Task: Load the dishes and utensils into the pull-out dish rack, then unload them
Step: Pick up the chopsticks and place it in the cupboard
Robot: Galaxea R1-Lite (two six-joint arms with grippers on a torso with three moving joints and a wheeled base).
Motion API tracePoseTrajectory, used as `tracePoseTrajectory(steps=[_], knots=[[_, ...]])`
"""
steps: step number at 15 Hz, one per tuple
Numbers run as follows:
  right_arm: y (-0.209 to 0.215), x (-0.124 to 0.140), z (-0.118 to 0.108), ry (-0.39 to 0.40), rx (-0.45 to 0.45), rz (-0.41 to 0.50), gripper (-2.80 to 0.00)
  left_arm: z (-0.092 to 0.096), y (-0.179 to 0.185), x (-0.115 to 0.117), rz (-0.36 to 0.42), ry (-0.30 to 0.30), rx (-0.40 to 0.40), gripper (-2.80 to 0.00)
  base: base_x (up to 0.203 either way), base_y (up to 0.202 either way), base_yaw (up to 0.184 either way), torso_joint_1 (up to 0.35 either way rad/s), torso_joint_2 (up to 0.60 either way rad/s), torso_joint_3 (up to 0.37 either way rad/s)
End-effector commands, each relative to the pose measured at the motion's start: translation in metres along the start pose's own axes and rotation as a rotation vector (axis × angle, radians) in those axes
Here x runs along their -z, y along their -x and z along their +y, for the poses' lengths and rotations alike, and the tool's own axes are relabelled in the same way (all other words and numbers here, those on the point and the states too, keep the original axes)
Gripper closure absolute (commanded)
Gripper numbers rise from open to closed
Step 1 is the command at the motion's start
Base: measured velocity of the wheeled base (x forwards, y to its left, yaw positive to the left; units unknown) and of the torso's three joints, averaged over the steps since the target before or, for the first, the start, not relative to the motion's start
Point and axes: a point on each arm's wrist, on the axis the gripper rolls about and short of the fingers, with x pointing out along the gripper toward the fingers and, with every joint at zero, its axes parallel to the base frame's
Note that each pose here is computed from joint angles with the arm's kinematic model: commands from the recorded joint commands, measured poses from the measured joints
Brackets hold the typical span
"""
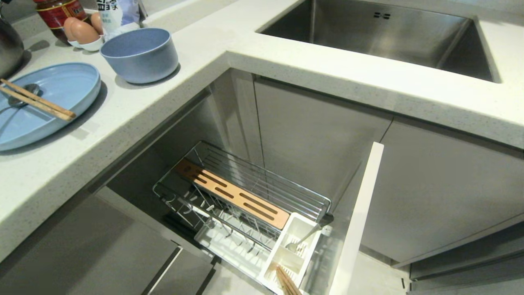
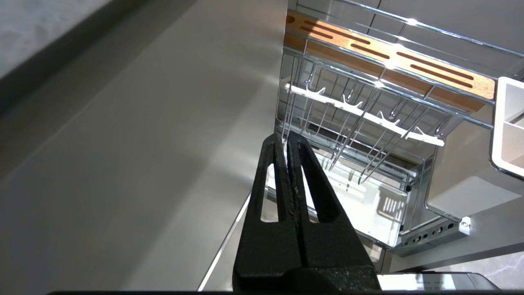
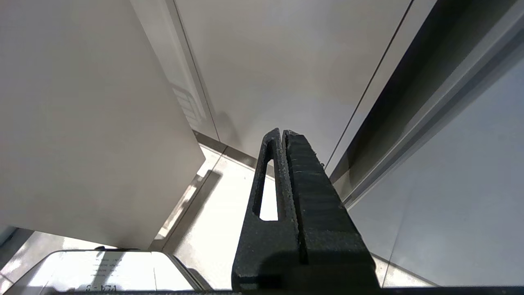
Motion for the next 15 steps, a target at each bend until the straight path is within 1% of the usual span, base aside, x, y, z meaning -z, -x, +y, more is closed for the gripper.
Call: tracePoseTrajectory(steps=[1, 15], knots=[[0.0, 0.0, 0.0, 0.0, -0.001, 0.0, 0.0, 0.0, -0.001, 0.0038, 0.015, 0.001, -0.001, 0.0, 0.0, 0.0, 0.0, 0.003, 0.01, -0.033], [0.0, 0.0, 0.0, 0.0, 0.0, 0.0, 0.0, 0.0, -0.001, 0.0037, 0.013, 0.001, -0.001, 0.0, 0.0, 0.0, 0.0, 0.0, 0.0, -0.002]])
